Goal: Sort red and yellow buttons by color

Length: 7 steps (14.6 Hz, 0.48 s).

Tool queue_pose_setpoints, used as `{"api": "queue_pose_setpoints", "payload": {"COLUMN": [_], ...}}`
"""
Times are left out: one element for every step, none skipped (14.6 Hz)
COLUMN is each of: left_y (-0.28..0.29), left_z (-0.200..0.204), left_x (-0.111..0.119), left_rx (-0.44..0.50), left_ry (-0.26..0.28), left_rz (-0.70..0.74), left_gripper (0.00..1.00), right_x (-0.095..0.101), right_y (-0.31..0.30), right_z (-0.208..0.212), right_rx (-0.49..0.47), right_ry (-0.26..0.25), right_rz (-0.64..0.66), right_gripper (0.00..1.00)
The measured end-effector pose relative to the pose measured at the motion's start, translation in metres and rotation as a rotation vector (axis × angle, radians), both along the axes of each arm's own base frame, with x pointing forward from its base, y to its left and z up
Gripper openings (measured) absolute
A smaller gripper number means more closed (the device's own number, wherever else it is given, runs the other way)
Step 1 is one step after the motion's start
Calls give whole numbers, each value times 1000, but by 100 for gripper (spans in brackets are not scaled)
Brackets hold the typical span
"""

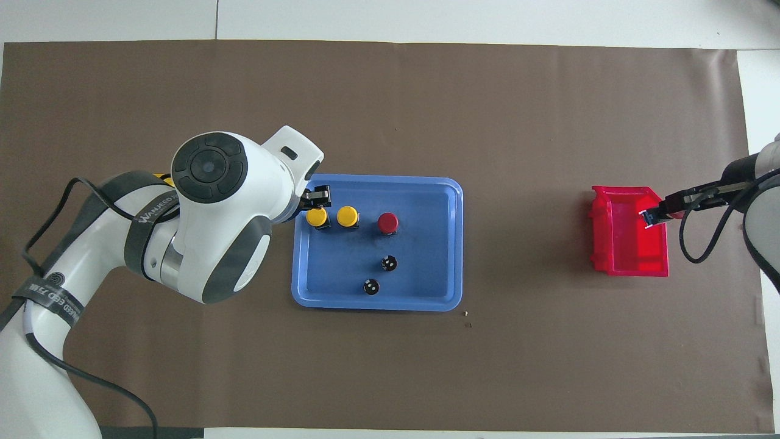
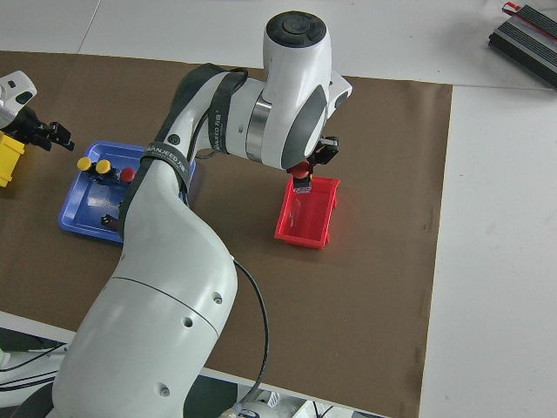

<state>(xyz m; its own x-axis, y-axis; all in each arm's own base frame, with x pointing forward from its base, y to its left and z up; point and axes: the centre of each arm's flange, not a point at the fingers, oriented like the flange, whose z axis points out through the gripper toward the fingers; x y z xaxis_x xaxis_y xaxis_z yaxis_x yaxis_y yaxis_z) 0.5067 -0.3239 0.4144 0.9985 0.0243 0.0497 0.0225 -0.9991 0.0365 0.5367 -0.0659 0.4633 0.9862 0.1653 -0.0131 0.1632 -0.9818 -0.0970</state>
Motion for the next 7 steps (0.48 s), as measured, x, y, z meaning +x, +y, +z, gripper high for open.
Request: {"api": "queue_pose_setpoints", "payload": {"left_y": [-4, -6, -8, -8, -8, -8, -8], "left_z": [-6, -13, -21, -28, -34, -37, -38], "left_x": [-1, -2, -3, -5, -7, -8, -9], "left_rx": [1, -1, -1, 0, 3, 5, 6], "left_ry": [2, 0, 0, 2, 7, 10, 11], "left_rz": [1, 2, 1, 0, -1, -2, -2], "left_gripper": [69, 69, 69, 69, 69, 69, 69], "right_x": [-6, -14, -21, -27, -33, -37, -41], "right_y": [1, -1, -3, -5, -6, -6, -5], "right_z": [-10, -21, -30, -40, -49, -57, -64], "right_rx": [-5, -10, -13, -16, -19, -21, -22], "right_ry": [-17, -34, -45, -53, -58, -60, -62], "right_rz": [1, 1, -1, -3, -6, -9, -10], "right_gripper": [41, 41, 41, 41, 41, 41, 41]}}
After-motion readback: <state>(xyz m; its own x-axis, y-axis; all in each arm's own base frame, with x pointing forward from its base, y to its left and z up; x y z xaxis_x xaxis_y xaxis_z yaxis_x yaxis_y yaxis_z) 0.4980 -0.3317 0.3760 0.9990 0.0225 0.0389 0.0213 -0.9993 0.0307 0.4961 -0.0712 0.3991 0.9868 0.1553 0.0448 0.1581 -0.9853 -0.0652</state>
